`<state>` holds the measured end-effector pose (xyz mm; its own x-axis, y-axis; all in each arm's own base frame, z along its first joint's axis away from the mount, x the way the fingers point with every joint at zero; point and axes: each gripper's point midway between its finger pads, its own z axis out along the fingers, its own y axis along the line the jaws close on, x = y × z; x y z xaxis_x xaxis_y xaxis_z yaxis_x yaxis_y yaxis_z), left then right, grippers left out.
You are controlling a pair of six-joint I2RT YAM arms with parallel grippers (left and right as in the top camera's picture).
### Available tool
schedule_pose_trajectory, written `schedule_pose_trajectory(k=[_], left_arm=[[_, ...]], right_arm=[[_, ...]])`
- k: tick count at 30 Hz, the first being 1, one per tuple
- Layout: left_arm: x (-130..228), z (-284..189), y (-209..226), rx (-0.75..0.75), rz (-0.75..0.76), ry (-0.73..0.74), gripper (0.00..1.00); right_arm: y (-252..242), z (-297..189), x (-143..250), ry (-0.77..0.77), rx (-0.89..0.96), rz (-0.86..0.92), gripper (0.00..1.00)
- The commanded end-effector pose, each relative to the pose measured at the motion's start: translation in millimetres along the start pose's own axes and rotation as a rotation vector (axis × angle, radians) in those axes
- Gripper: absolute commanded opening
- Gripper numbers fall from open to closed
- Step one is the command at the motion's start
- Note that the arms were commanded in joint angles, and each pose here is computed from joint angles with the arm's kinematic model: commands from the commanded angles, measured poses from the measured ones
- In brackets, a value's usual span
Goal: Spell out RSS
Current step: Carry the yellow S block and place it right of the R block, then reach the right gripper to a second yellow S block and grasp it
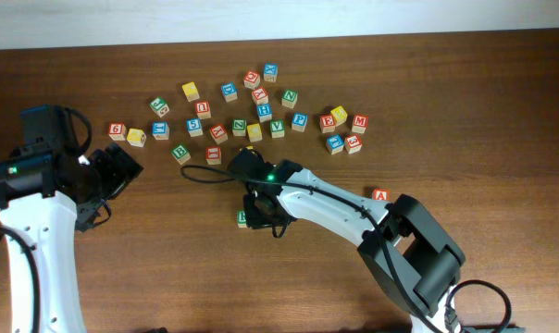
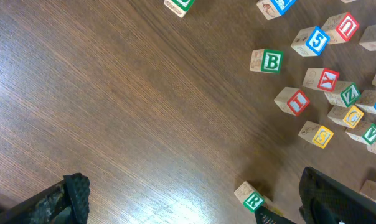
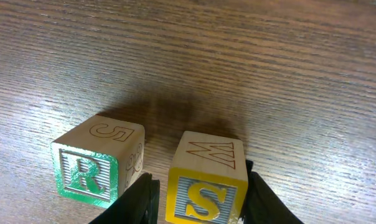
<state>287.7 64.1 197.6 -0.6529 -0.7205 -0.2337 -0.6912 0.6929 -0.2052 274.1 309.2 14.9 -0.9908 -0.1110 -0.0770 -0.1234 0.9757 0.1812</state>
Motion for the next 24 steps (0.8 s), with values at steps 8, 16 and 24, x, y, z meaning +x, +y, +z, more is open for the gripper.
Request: schedule_pose_trajectory(k=[8, 16, 24], left_arm=[[-0.8, -1.6, 0.5, 0.001, -0.009, -0.005, 0.99], [-0.8, -1.6, 0.4, 0.002, -0.009, -0.005, 0.99], [-0.8, -1.6, 0.4, 0.002, -0.009, -0.005, 0.99]], right_arm=[[-4.9, -38.7, -26.9, -0.056, 0.053, 0.015, 0.4], [39.5, -79.2, -138.7, -0.456, -0.123, -0.202, 0.66], [25.9, -27.5, -169.4, -0.537, -0.042, -0.06, 0.63]])
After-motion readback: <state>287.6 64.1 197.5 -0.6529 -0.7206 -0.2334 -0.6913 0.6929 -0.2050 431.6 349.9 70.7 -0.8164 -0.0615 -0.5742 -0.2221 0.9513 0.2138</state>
